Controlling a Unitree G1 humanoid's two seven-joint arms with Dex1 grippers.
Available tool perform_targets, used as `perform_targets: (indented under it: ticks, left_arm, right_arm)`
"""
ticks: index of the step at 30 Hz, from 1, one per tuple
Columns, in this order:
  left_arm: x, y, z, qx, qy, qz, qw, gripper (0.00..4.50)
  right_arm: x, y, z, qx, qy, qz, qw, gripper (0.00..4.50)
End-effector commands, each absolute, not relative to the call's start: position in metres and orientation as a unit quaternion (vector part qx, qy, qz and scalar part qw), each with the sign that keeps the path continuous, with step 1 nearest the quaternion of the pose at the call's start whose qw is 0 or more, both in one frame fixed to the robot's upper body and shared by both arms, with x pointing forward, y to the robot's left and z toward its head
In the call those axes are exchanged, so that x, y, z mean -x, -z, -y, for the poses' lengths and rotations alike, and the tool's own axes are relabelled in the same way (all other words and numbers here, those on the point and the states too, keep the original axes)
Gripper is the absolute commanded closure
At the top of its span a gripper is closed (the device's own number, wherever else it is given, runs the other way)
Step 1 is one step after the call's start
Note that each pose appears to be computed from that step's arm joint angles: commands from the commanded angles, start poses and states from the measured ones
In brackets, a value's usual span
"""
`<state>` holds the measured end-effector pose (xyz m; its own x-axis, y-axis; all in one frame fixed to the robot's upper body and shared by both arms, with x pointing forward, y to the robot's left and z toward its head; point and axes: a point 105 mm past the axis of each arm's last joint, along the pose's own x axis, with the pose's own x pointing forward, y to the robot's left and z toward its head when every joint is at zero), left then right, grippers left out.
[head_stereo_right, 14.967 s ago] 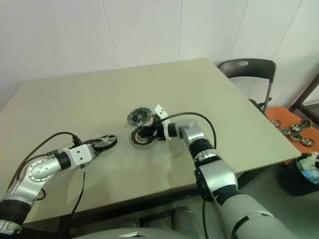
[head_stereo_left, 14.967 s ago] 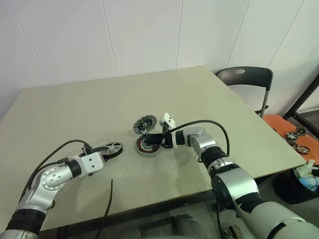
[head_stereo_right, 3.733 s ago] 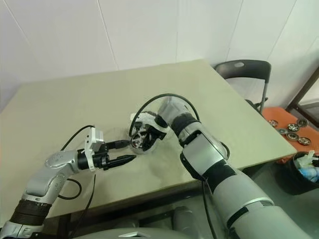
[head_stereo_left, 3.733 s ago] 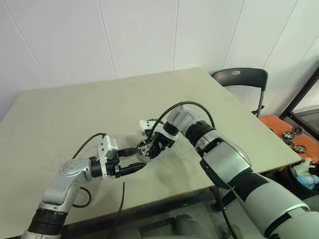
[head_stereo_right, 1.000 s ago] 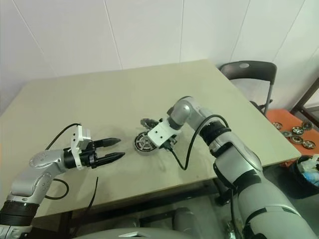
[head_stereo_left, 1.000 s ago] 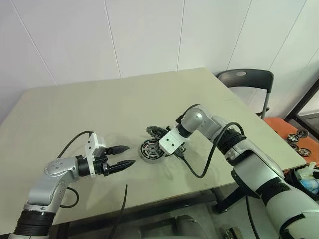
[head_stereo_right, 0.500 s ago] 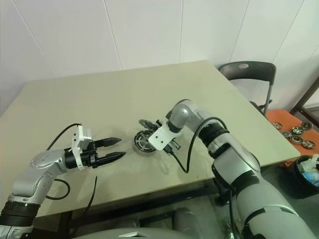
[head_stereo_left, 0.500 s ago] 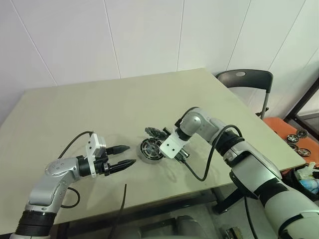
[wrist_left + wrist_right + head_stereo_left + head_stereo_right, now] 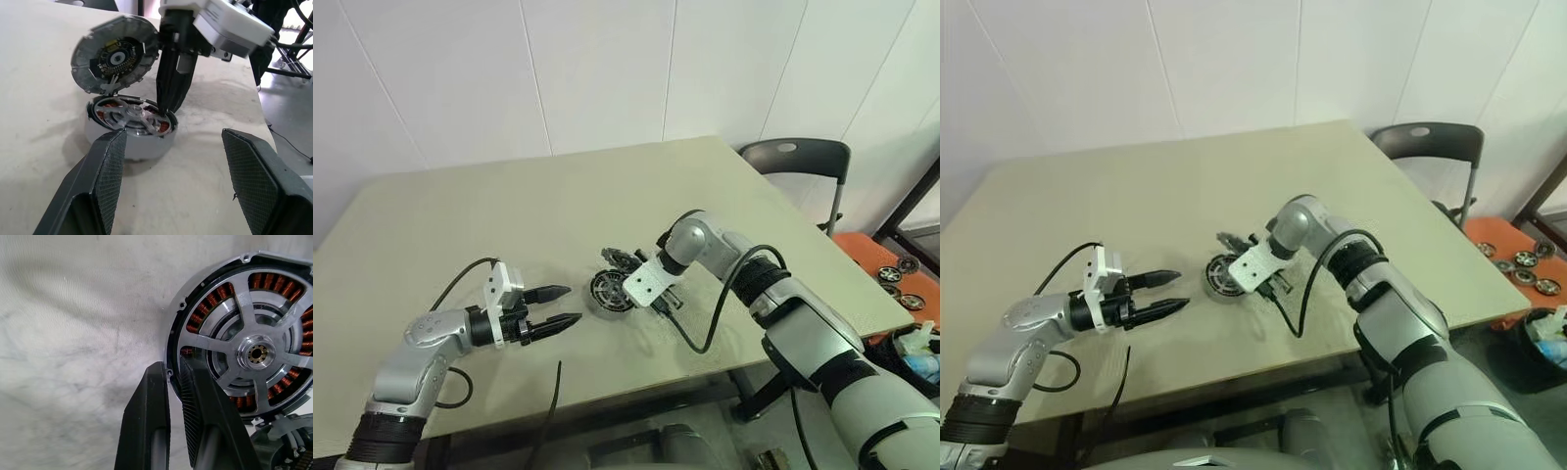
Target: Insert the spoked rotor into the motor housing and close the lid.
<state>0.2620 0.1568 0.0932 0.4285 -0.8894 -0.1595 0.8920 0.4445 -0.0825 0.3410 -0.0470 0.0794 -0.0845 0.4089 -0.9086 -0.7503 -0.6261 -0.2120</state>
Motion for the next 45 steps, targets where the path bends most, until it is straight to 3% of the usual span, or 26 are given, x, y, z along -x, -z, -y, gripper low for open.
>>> perform_targets:
  ticks: [1, 6, 13, 17, 21, 28, 32, 39, 43, 45]
  left_arm:
    - [-0.266, -0.103, -0.153, -0.02, 0.534, -0.07, 0.842, 1.18]
    - [-0.269, -0.101, -0.149, -0.018, 0.54, -0.068, 0.839, 1.18]
    - [-0.273, -0.1, -0.146, -0.015, 0.545, -0.065, 0.836, 1.18]
    - [-0.274, -0.099, -0.144, -0.014, 0.548, -0.064, 0.834, 1.18]
    - [-0.275, -0.1, -0.144, -0.014, 0.547, -0.062, 0.835, 1.18]
    - [-0.269, -0.098, -0.144, -0.009, 0.539, -0.061, 0.84, 1.18]
    - [-0.268, -0.097, -0.145, -0.008, 0.531, -0.06, 0.845, 1.18]
    - [-0.266, -0.097, -0.145, -0.006, 0.523, -0.057, 0.85, 1.18]
    - [-0.265, -0.097, -0.145, -0.005, 0.522, -0.058, 0.851, 1.18]
    - [-0.265, -0.097, -0.146, -0.005, 0.521, -0.058, 0.852, 1.18]
  right_arm:
    - [-0.349, -0.088, 0.082, 0.527, -0.699, -0.249, 0.415, 4.42]
    - [-0.361, -0.09, 0.122, 0.549, -0.656, -0.306, 0.419, 4.42]
    - [-0.365, -0.096, 0.144, 0.586, -0.635, -0.312, 0.395, 4.42]
    - [-0.358, -0.097, 0.129, 0.556, -0.661, -0.305, 0.402, 4.42]
    - [-0.345, -0.101, 0.084, 0.455, -0.695, -0.309, 0.462, 4.42]
    - [-0.333, -0.108, 0.028, 0.278, -0.684, -0.407, 0.538, 4.42]
    - [-0.338, -0.099, 0.023, 0.281, -0.664, -0.42, 0.551, 4.42]
    - [-0.33, -0.076, 0.023, 0.34, -0.673, -0.409, 0.514, 4.42]
    - [-0.332, -0.075, 0.015, 0.33, -0.673, -0.393, 0.532, 4.42]
    - [-0.332, -0.075, 0.013, 0.336, -0.677, -0.385, 0.53, 3.7]
